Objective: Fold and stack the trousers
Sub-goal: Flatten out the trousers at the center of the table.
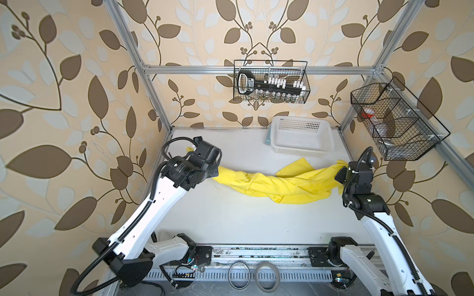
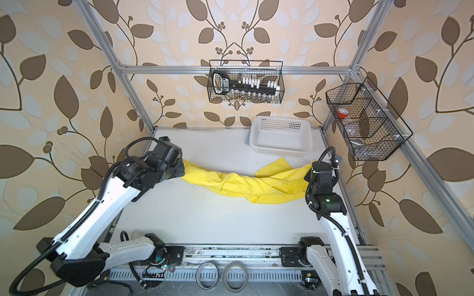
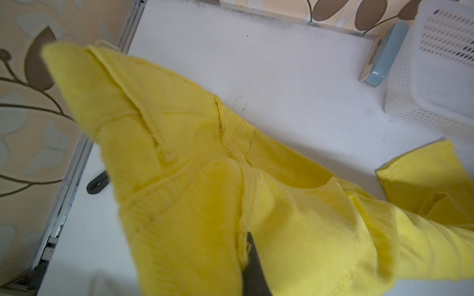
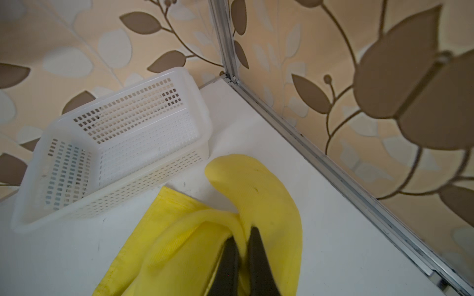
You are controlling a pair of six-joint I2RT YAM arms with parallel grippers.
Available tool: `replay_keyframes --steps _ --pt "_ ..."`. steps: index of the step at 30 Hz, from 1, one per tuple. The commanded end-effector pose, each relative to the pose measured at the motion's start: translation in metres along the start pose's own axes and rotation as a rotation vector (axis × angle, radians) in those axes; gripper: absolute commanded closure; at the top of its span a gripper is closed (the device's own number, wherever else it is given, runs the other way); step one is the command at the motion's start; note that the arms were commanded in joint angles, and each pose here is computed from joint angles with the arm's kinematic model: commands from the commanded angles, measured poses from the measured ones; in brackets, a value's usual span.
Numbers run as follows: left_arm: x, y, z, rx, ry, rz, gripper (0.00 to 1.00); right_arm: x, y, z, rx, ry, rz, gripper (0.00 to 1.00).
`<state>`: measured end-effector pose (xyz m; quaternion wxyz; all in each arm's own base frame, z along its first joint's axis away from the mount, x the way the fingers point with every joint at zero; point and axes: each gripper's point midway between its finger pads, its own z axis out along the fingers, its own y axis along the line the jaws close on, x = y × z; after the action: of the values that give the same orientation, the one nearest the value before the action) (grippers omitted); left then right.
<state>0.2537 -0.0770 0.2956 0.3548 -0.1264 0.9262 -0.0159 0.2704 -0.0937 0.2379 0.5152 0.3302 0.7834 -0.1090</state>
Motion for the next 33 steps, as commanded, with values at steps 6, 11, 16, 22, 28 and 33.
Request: replay_keyframes --steps 6,11,16,22,28,33 --pt "-0.017 0.027 -0.066 0.034 -0.127 -0.127 1.00 -0.017 -0.026 0.003 0.113 -0.029 0.001 1.00" --pt "-0.021 -0.003 -0.014 -0.031 -0.125 -0.046 1.00 0.031 0.005 0.051 0.087 0.133 -0.158 1.00" --pt "-0.021 -0.025 0.048 -0.113 -0.128 -0.042 1.00 0.090 0.026 0.089 0.079 0.306 -0.324 1.00" --pt "-0.018 -0.029 0.120 -0.237 -0.082 -0.061 1.00 0.110 0.056 0.096 0.037 0.343 -0.451 0.92" --pt "-0.018 -0.024 0.180 -0.321 -0.028 -0.084 1.00 0.112 0.070 0.085 -0.022 0.366 -0.517 0.68" --pt "-0.019 -0.025 0.224 -0.358 0.032 -0.071 0.99 0.110 0.082 0.060 -0.117 0.386 -0.497 0.43"
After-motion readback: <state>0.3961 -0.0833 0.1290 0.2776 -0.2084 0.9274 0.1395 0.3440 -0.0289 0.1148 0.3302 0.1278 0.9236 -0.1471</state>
